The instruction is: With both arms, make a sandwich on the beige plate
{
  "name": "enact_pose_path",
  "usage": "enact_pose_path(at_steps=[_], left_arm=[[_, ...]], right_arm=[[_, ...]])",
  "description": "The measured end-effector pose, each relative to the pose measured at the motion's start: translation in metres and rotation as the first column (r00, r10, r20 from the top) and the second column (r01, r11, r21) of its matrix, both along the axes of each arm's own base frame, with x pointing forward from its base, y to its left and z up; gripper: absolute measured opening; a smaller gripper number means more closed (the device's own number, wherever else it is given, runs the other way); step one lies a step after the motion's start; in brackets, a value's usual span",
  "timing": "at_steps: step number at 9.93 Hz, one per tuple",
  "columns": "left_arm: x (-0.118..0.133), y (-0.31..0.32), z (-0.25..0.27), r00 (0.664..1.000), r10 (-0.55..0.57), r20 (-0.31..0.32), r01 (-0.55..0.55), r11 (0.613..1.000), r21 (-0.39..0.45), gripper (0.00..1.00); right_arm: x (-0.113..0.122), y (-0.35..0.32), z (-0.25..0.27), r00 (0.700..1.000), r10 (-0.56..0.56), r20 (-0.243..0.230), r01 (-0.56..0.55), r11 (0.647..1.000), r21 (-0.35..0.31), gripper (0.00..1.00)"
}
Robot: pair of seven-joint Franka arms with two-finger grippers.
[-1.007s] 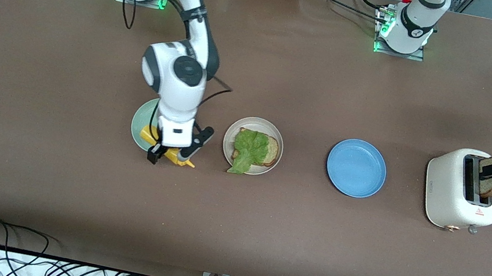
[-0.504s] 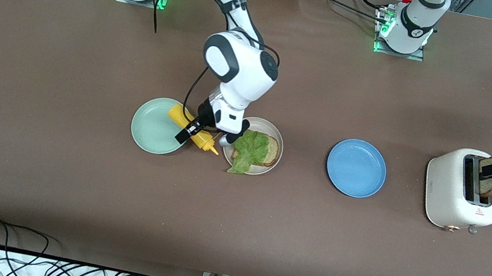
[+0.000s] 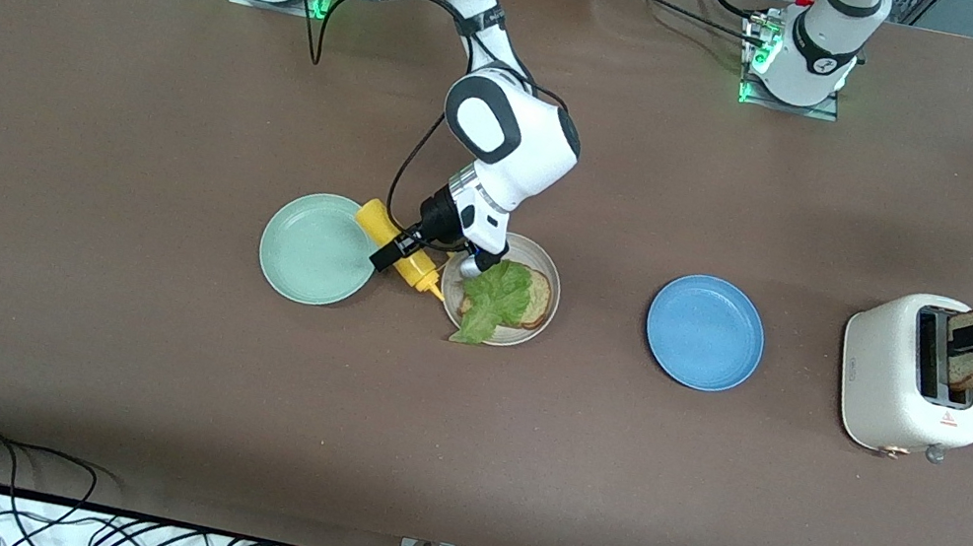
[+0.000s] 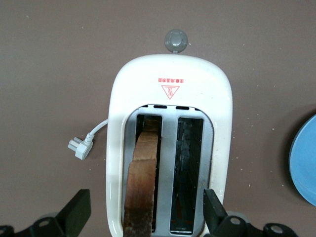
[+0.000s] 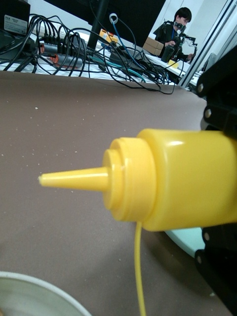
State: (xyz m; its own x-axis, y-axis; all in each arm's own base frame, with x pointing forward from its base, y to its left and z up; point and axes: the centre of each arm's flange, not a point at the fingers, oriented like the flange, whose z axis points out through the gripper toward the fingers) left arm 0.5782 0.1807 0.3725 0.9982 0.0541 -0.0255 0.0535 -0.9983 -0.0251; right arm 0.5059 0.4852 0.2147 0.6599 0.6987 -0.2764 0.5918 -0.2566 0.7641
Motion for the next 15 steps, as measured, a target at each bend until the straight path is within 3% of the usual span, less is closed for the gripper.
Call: enact_pose_path(at_steps=[3, 4, 8, 10, 12, 13, 15], left_arm=[[-0.001, 0.0, -0.003, 1.0, 0.0, -0.008, 0.0, 1.0, -0.003, 1.0], [-0.001, 0.0, -0.004, 1.0, 0.0, -0.013, 0.0, 1.0, -0.004, 0.99], [-0.003, -0.001, -0.009, 0.999, 0.001, -0.037, -0.001, 1.0, -0.011, 0.41], [-0.004, 0.0, -0.01, 0.999, 0.002, -0.044, -0.002, 1.0, -0.013, 0.16], [-0.003, 0.001, -0.009, 0.999, 0.003, -0.042, -0.003, 1.0, -0.013, 0.12], [-0.002, 0.001, -0.004, 0.999, 0.003, -0.049, -0.003, 1.0, -0.014, 0.12], [0.006, 0.001, 0.028, 0.997, 0.002, -0.072, -0.003, 1.0, -0.018, 0.09]], right_arm=[[0.008, -0.003, 0.008, 1.0, -0.002, 0.004, 0.002, 1.0, -0.004, 0.06], [0.016, -0.007, 0.017, 1.0, 0.003, -0.026, -0.003, 1.0, 0.0, 0.06], [0.08, -0.068, 0.128, 0.978, 0.025, -0.209, 0.002, 0.992, 0.128, 0.06], [0.111, -0.143, 0.203, 0.951, 0.062, -0.302, 0.018, 0.966, 0.257, 0.06], [0.138, -0.248, 0.258, 0.916, 0.154, -0.37, 0.028, 0.897, 0.442, 0.06], [0.146, -0.307, 0.272, 0.9, 0.21, -0.382, 0.035, 0.839, 0.543, 0.06], [0.147, -0.428, 0.278, 0.87, 0.35, -0.349, 0.015, 0.687, 0.726, 0.06]])
